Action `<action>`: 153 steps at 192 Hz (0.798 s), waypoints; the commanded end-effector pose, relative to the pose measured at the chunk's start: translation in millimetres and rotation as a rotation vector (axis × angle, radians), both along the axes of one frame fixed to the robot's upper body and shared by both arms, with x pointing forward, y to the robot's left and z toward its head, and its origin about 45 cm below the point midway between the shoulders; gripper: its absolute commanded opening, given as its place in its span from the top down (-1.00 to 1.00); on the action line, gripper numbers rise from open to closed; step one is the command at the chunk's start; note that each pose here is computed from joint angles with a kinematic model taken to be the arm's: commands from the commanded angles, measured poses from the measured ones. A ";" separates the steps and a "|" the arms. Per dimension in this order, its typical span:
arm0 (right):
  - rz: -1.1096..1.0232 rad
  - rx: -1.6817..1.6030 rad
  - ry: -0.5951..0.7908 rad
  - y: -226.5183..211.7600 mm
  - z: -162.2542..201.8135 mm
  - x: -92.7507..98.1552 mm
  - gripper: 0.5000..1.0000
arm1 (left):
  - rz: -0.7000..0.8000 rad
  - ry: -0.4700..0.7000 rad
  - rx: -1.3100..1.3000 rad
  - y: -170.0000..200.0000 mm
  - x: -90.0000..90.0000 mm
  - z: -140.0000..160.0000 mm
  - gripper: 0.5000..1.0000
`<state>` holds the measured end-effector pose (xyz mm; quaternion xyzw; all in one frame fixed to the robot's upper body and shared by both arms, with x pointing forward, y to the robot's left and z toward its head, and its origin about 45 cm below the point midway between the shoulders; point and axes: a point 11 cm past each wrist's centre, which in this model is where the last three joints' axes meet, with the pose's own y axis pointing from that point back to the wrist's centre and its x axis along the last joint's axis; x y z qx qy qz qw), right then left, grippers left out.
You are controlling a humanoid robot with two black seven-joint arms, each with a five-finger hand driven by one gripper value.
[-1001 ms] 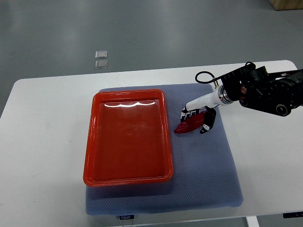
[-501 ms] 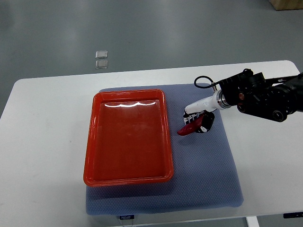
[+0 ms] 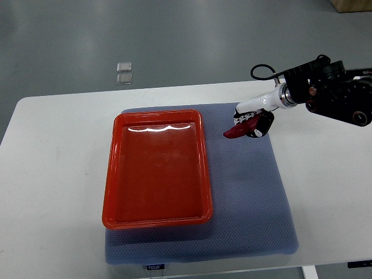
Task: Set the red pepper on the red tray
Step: 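Carry the pepper with the right hand over the red tray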
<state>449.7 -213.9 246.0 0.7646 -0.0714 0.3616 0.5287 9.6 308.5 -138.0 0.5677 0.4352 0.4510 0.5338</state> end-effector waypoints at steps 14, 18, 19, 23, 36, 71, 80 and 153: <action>0.026 0.030 -0.041 14.5 28.4 7.4 1.00 | -0.003 0.001 -0.006 -2.2 0.3 0.0 -1.00; 0.028 0.044 -0.042 19.2 31.3 7.7 1.00 | -0.003 0.001 -0.006 -2.2 0.3 0.0 -1.00; 0.028 0.055 -0.045 22.2 33.3 8.2 1.00 | -0.003 0.001 -0.008 -2.7 0.2 0.0 -1.00; 0.030 0.074 -0.046 27.9 36.9 8.9 1.00 | -0.003 0.001 -0.008 -2.7 0.2 0.0 -1.00; 0.045 0.141 -0.033 52.4 43.7 7.7 1.00 | -0.003 0.001 -0.009 -3.3 0.2 -0.1 -1.00; 0.113 0.282 0.025 130.3 40.4 -7.5 1.00 | -0.005 0.001 -0.011 -3.8 0.1 -0.1 -1.00; 0.129 0.297 0.029 146.9 35.6 -10.8 1.00 | -0.003 0.001 -0.009 -3.3 0.2 -0.1 -1.00; 0.085 0.289 0.046 168.3 -15.8 -11.0 1.00 | -0.005 0.001 -0.012 -4.0 0.1 -0.1 -1.00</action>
